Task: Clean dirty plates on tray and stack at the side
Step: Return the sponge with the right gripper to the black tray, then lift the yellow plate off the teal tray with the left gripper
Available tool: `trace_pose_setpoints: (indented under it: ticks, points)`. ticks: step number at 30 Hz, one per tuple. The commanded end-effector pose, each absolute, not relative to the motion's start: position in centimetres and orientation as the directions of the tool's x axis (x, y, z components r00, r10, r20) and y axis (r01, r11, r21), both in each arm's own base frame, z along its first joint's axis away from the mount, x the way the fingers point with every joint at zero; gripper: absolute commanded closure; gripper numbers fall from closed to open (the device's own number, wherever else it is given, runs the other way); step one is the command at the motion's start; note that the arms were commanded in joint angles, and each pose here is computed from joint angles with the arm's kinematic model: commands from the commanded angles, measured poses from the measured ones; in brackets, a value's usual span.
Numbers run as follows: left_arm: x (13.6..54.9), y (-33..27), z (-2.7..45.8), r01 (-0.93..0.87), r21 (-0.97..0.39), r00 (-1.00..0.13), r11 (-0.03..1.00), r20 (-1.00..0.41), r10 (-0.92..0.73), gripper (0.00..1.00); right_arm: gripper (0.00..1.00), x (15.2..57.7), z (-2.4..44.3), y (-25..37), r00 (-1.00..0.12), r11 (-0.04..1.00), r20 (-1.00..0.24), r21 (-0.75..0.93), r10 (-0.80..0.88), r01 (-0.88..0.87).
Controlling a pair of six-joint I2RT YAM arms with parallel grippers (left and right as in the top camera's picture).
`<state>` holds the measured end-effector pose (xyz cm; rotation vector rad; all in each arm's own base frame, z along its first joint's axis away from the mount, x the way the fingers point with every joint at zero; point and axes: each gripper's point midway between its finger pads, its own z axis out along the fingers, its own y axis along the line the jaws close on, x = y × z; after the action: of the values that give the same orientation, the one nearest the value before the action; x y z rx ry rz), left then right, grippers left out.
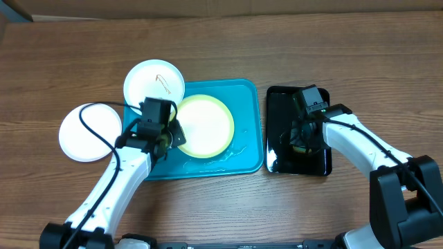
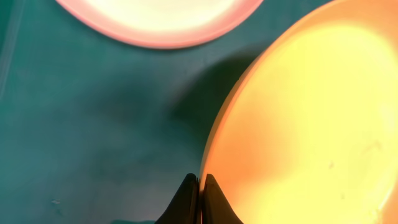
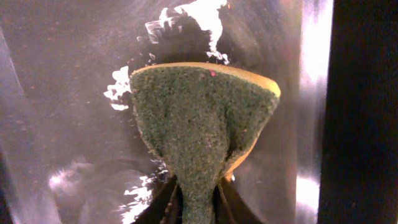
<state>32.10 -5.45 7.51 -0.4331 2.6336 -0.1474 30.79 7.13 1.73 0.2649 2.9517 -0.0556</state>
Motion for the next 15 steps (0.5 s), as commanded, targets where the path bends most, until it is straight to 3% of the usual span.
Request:
trace_pose_setpoints:
  ticks: [1, 8, 11, 15]
  points:
    - [33.5, -4.1, 10.6, -0.231, -0.084, -0.817, 0.969, -0.525, -0.240, 0.96, 0.78, 30.9, 1.5, 6.2, -0.962, 0.977, -0.189, -0.036, 0.199, 0.210]
    - [34.3, -1.8, 13.5, -0.251, 0.065, -0.799, 0.966, -0.578, -0.169, 0.96, 0.67, 30.9, 1.5, 6.0, -0.960, 0.976, -0.187, -0.037, 0.206, 0.217]
    - [34.4, -1.1, 14.6, -0.262, 0.126, -0.790, 0.957, -0.598, -0.138, 0.96, 0.43, 30.9, 1.5, 6.0, -0.960, 0.976, -0.187, -0.036, 0.206, 0.217]
    - [34.6, -0.8, 16.6, -0.264, 0.234, -0.774, 0.936, -0.630, -0.061, 0.96, 0.00, 30.9, 1.5, 6.0, -0.960, 0.976, -0.188, -0.036, 0.206, 0.217]
